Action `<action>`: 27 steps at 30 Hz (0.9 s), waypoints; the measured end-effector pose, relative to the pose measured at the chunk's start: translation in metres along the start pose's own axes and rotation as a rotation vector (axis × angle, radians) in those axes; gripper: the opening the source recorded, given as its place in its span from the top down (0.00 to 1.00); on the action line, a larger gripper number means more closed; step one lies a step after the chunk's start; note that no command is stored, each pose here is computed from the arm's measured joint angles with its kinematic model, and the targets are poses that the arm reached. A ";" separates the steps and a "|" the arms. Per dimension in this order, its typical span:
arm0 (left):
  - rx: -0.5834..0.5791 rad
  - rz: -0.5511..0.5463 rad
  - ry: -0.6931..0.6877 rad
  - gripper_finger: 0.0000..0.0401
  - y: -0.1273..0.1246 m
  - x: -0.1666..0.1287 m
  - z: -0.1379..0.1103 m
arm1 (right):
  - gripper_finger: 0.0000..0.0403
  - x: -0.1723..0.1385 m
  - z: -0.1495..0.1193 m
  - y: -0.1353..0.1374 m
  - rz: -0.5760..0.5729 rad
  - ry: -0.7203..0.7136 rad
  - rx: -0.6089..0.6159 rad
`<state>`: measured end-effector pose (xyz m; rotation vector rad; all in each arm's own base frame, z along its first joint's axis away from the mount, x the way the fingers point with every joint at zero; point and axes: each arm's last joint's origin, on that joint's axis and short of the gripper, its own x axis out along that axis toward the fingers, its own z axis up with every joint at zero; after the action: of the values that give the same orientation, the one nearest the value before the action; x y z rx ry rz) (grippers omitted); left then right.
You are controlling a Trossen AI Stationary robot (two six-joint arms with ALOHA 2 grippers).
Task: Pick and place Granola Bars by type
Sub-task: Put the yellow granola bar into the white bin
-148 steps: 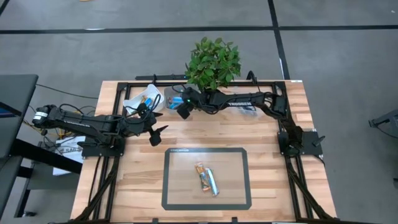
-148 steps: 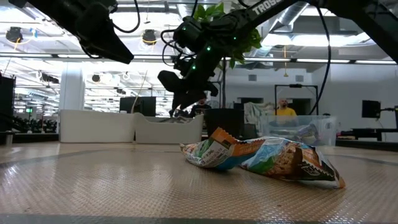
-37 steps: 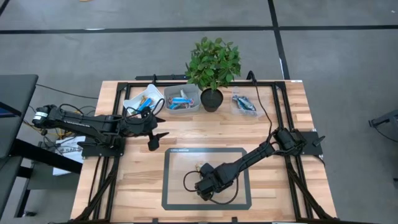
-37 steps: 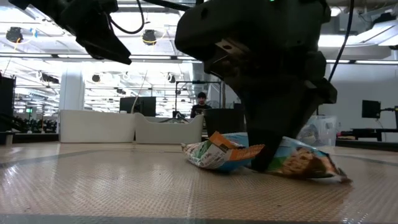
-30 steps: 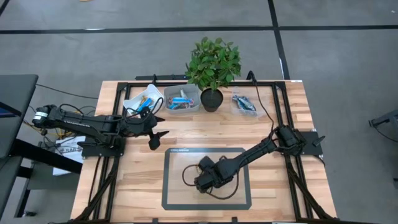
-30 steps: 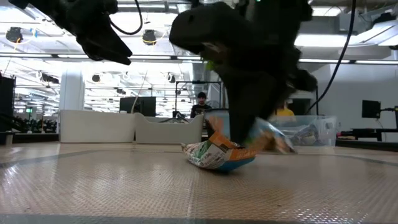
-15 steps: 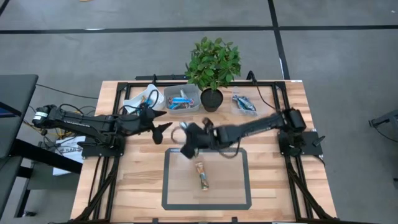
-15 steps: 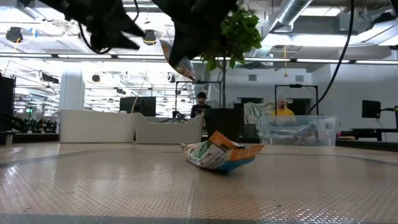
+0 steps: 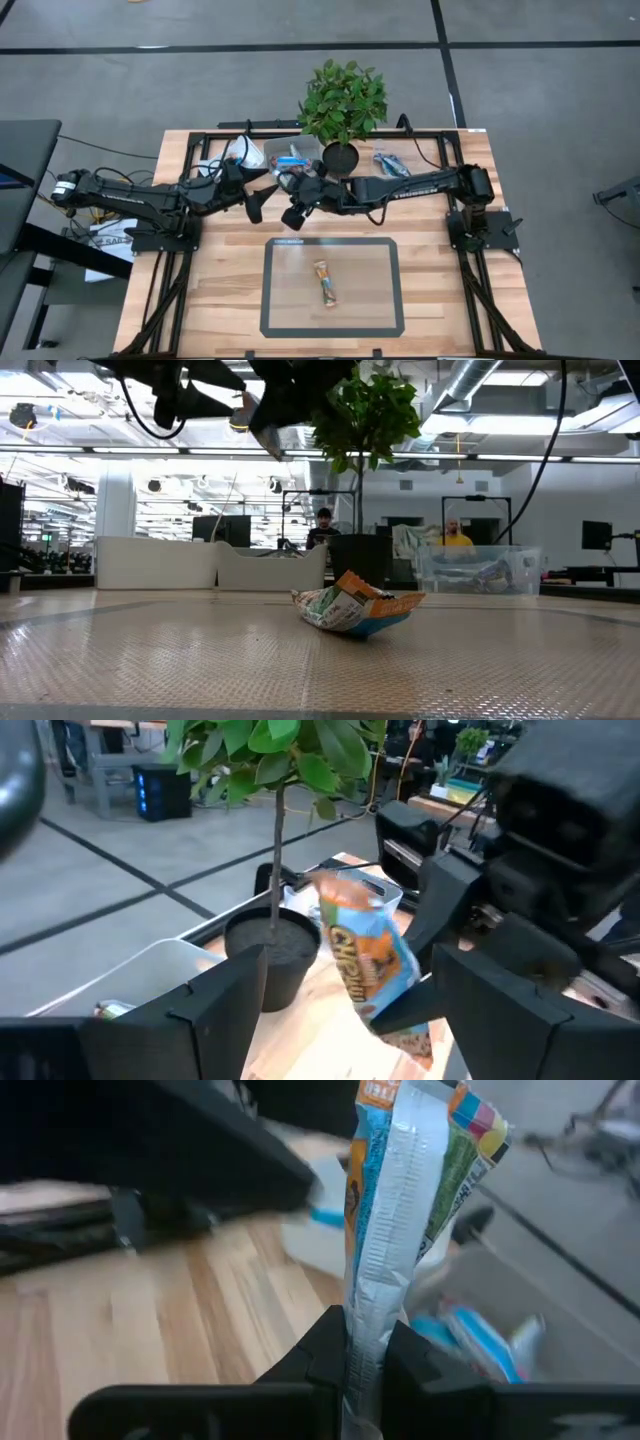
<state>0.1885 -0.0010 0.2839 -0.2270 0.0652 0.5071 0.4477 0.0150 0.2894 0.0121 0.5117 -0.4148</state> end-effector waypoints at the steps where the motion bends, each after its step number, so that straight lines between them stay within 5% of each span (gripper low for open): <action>1: -0.006 -0.004 0.001 0.31 0.000 0.000 0.000 | 0.94 0.000 0.002 0.001 0.005 -0.021 -0.007; 18: -0.016 -0.057 -0.039 0.32 -0.007 0.011 0.000 | 0.94 0.000 0.015 0.003 0.129 -0.136 -0.081; 27: 0.014 -0.063 -0.044 0.52 -0.008 0.011 0.001 | 0.94 0.001 0.015 0.000 0.130 -0.135 -0.079</action>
<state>0.2019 -0.0023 0.2849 -0.2037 0.0188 0.4486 0.4559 0.0130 0.3022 -0.0578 0.3915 -0.2660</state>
